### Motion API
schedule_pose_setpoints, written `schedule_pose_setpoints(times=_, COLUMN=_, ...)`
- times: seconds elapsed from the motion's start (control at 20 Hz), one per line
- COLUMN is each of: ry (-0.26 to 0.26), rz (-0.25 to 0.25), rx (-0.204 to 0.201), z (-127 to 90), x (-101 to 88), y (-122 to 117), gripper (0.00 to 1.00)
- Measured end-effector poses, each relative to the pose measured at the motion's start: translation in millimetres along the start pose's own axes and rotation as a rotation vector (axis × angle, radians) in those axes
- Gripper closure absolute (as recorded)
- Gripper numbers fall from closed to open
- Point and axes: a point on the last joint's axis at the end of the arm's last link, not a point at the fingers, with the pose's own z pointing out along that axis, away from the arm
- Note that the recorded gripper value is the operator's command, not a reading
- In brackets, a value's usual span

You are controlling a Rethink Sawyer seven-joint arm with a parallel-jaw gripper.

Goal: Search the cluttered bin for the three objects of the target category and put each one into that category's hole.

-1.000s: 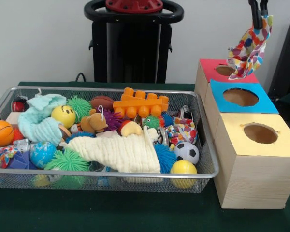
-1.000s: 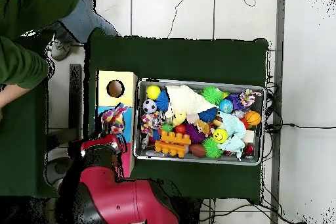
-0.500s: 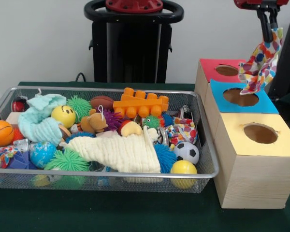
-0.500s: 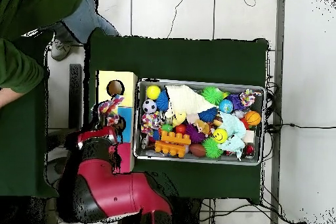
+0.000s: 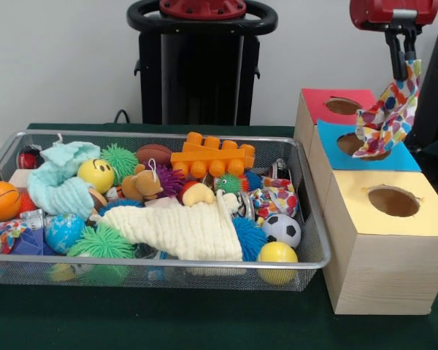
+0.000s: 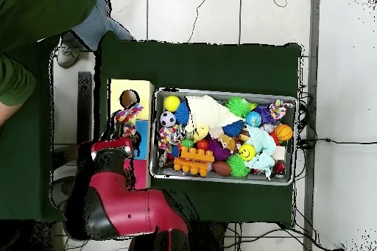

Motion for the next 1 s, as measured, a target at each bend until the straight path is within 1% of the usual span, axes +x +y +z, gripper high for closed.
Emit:
schedule_pose_setpoints(times=0.15, ry=-0.002, rz=0.0, rx=0.007, z=1, x=-1.5, y=-1, gripper=1.0)
schedule_pose_setpoints(times=0.3, ry=-0.012, rz=0.001, rx=0.017, z=4, x=-7.0, y=-6, gripper=1.0)
schedule_pose_setpoints(times=0.85, ry=-0.02, rz=0.007, rx=0.047, z=24, x=-15.4, y=-21, gripper=1.0)
schedule_pose_setpoints(times=1.0, ry=-0.02, rz=0.0, rx=0.059, z=31, x=-15.9, y=-24, gripper=1.0)
